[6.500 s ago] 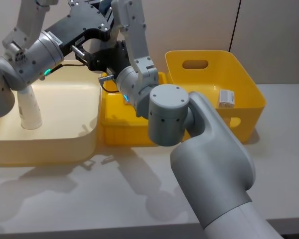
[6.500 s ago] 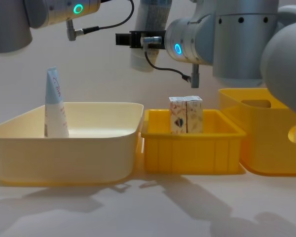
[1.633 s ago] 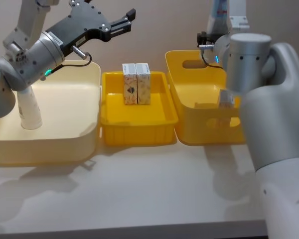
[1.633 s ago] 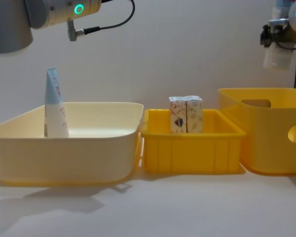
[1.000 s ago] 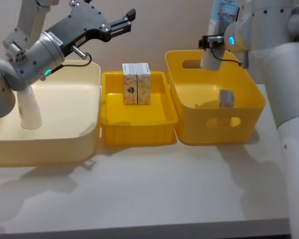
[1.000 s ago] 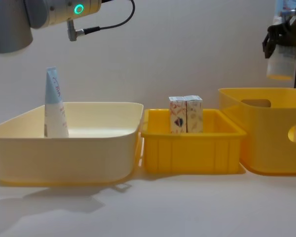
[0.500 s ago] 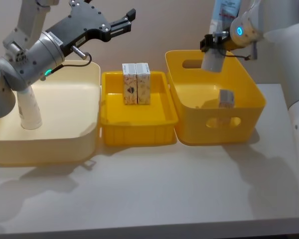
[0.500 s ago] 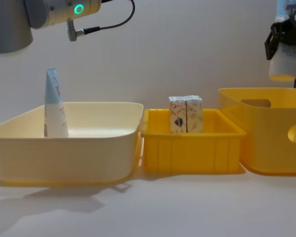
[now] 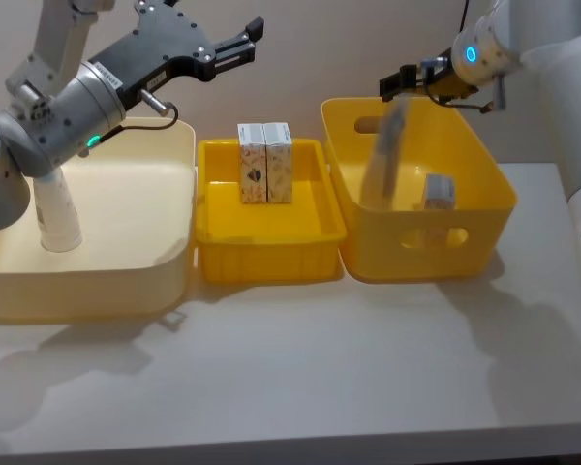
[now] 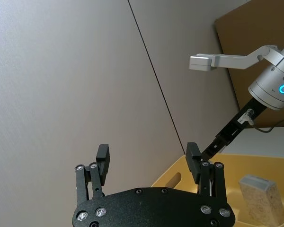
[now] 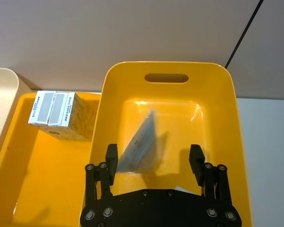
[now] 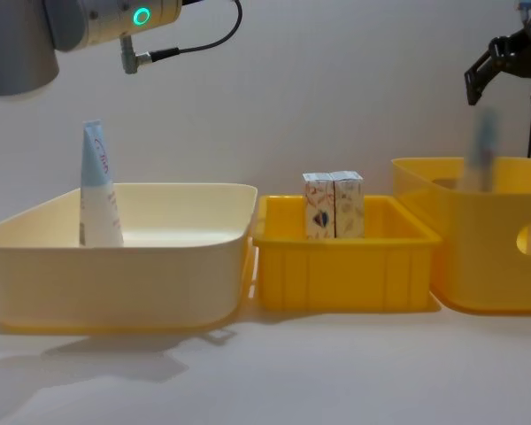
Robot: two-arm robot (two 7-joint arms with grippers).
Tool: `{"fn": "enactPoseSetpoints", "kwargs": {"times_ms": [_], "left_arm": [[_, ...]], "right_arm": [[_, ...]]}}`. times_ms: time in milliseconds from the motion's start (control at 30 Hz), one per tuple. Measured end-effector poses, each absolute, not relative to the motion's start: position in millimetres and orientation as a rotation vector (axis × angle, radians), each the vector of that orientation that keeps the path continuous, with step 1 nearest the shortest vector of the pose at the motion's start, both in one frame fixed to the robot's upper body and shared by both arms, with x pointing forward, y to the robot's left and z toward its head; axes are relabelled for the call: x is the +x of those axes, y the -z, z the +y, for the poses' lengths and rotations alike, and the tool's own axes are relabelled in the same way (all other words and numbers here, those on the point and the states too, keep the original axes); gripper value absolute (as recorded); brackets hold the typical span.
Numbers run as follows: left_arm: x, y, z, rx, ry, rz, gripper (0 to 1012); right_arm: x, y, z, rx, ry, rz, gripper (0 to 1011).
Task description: Bimanual collaborative sorting of washing and personal care products
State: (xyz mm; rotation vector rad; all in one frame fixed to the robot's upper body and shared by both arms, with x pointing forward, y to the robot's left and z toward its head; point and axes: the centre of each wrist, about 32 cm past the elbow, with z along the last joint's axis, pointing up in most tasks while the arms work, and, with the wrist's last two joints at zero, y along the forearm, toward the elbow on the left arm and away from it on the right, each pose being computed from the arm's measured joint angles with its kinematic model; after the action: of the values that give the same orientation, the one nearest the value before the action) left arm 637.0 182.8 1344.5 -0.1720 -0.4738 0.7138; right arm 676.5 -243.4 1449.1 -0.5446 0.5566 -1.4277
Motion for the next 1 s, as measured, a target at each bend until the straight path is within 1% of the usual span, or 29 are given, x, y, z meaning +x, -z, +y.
{"fn": "enactPoseSetpoints", "kwargs": {"times_ms": [133,1000], "left_arm": [[637.0,-1344.5,182.8,-0.172,-0.714,-0.474,1003],[637.0,-1344.5,182.8,-0.172,-0.714,-0.474,1003]], "right_arm": [[676.8,-1450.2,-244.0,-0.547,1.424,0.562,1001],[677.4,-1452.0,-245.6,-0.551,1.419,0.572,1001]]}}
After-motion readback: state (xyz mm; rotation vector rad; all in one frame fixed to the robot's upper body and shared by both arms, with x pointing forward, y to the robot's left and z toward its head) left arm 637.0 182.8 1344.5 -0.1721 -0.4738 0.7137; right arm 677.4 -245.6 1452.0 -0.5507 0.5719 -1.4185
